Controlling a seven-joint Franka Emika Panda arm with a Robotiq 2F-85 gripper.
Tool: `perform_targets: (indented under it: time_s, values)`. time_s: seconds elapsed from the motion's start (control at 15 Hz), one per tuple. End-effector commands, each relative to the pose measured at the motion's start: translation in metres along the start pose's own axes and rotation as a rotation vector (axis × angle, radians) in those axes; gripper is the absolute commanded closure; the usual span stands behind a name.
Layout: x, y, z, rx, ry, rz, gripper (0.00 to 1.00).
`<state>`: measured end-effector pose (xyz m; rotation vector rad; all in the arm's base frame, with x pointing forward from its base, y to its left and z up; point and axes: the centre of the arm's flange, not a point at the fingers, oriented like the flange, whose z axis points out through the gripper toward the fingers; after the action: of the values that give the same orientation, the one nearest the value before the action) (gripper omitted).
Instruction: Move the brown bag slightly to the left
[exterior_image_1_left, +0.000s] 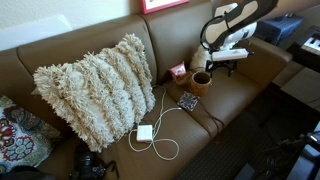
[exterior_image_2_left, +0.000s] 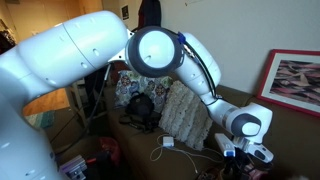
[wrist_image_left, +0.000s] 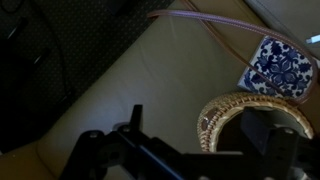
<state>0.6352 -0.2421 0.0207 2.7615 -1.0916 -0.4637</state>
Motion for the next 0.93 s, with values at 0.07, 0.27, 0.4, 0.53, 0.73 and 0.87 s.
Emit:
perform_targets:
  time_s: [0.07,0.27,0.4,0.53,0.73,0.87]
  values:
    - [-0.0106,0.0034,0.0023,-0.046,0.000,0.031,0.00]
    - [-0.0090,-0.0008,0.0035,0.001,0.032,0.009,0.00]
    - [-0.0076,-0.0022,0.0024,0.006,0.052,0.006,0.00]
    - [-0.0076,-0.0023,0.0017,-0.001,0.053,0.011,0.00]
    - [-0.0007,-0.0054,-0.0006,-0.008,0.035,0.019,0.00]
    - [-0.0007,-0.0051,-0.0003,-0.008,0.035,0.019,0.00]
